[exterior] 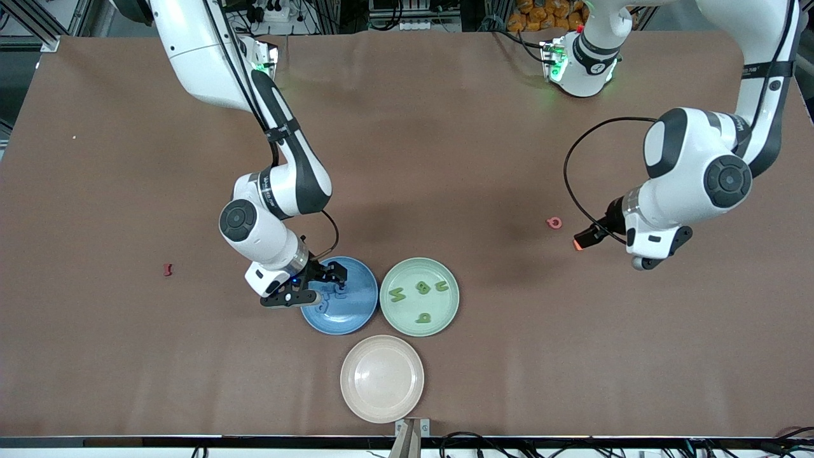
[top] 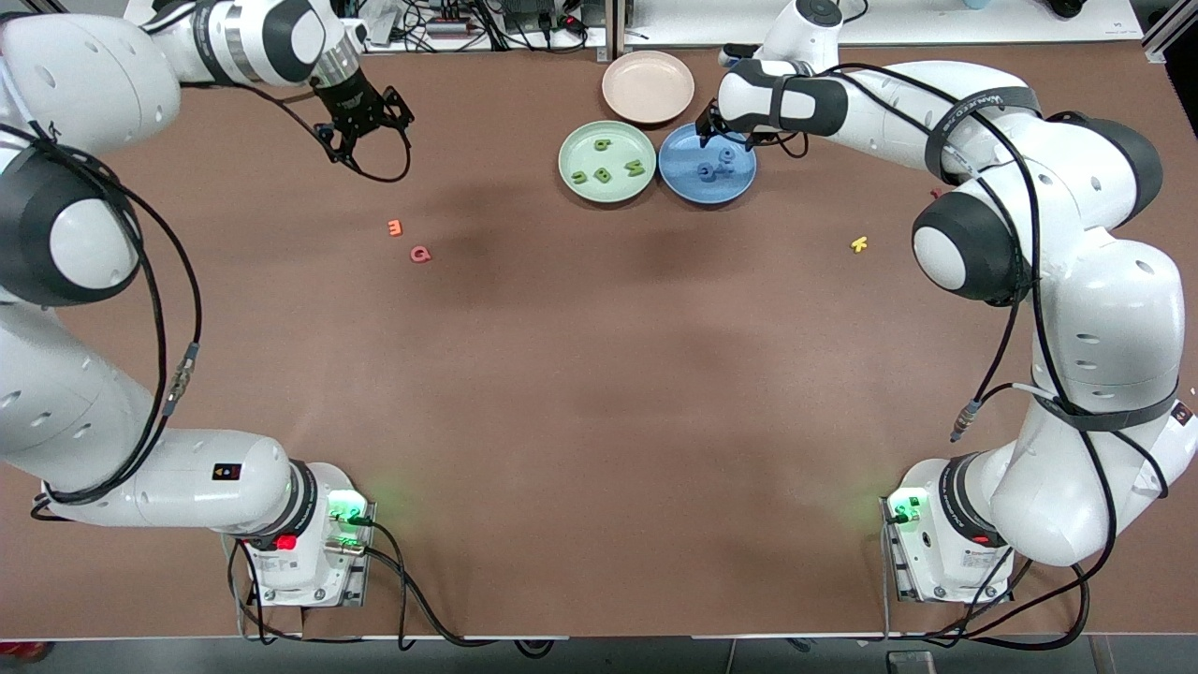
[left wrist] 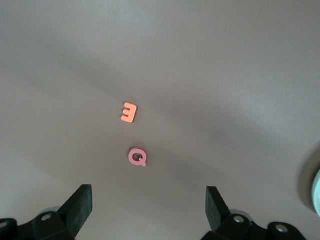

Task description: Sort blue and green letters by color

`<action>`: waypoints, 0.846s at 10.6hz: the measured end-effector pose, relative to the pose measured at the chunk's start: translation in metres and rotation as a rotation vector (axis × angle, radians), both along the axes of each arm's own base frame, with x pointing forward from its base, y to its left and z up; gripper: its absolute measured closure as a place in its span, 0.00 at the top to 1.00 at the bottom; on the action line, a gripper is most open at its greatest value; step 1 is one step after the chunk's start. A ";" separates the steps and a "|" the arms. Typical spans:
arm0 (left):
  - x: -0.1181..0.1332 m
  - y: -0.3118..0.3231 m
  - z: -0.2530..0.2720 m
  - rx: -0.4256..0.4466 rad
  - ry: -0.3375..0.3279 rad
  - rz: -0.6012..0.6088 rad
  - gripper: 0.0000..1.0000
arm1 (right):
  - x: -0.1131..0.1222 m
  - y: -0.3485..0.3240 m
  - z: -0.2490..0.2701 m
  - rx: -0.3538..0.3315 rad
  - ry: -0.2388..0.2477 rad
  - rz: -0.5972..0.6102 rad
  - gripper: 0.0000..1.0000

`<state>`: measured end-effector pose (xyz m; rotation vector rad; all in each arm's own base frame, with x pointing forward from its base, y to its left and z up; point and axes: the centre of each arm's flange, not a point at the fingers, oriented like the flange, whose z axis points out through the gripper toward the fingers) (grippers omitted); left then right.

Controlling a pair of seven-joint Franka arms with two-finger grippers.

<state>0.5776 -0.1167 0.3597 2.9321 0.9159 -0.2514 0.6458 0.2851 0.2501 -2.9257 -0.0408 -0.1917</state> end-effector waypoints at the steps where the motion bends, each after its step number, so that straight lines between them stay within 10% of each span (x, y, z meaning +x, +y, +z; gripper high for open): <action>1: -0.011 -0.006 -0.002 0.001 -0.011 -0.014 1.00 | 0.001 -0.003 0.000 -0.003 -0.003 0.004 1.00; 6: -0.079 -0.051 0.024 0.029 -0.040 -0.108 1.00 | 0.020 -0.046 0.005 -0.029 -0.037 0.045 1.00; 9: -0.060 -0.022 0.061 0.009 -0.147 -0.235 1.00 | 0.036 -0.087 0.012 -0.058 -0.066 0.056 1.00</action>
